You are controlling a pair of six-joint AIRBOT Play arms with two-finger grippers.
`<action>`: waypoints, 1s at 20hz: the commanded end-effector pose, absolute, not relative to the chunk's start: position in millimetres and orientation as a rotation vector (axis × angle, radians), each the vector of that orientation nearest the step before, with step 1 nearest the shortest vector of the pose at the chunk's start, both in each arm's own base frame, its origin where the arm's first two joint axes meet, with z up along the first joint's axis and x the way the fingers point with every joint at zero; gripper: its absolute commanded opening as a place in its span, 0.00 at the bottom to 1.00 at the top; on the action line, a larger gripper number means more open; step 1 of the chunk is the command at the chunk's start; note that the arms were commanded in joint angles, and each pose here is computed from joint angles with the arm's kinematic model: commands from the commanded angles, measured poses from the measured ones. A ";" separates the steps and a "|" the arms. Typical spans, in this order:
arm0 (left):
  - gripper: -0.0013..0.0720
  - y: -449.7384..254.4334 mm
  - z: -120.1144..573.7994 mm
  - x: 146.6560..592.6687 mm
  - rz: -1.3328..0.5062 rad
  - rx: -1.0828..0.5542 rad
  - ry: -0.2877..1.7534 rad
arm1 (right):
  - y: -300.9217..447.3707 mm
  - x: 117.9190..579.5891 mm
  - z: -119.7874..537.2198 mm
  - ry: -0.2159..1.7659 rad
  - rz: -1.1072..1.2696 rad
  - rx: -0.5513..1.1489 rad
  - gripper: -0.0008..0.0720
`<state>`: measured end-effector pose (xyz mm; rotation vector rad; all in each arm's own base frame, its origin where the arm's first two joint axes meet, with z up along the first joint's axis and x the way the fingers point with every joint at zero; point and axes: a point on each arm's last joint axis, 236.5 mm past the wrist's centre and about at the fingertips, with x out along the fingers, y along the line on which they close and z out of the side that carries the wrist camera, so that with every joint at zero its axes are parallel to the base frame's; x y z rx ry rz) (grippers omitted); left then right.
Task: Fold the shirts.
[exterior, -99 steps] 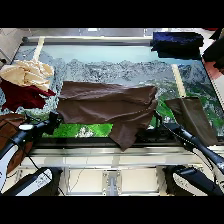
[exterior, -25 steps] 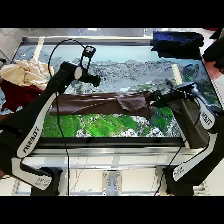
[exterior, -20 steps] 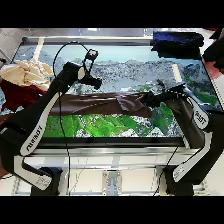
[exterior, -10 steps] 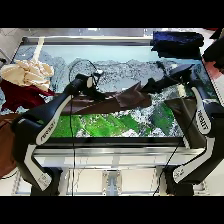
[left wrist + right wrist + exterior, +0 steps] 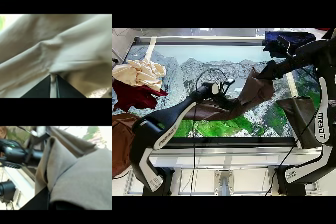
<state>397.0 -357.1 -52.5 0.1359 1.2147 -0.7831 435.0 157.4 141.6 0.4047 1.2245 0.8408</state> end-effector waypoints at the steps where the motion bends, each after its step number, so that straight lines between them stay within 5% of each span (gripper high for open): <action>1: 0.12 -316.0 25.2 429.0 -0.696 0.150 1.048 | 195.5 422.5 150.2 1.233 0.892 0.354 0.03; 5: 0.12 -167.1 119.3 453.4 -0.364 0.224 0.945 | 295.6 420.7 162.0 1.090 0.983 0.293 0.03; 12: 0.12 5.5 228.7 413.6 0.001 0.108 0.797 | 480.9 386.5 129.5 0.941 1.080 0.326 0.07; 14: 0.12 27.0 245.4 402.5 0.053 0.087 0.760 | 515.2 373.6 125.0 0.921 1.077 0.379 0.76; 15: 0.12 33.8 250.3 398.3 0.070 0.081 0.750 | 522.7 369.2 129.2 0.899 1.083 0.378 0.87; 20: 0.12 42.7 245.1 392.0 0.092 0.070 0.770 | 434.4 410.8 105.5 0.980 0.918 0.047 0.86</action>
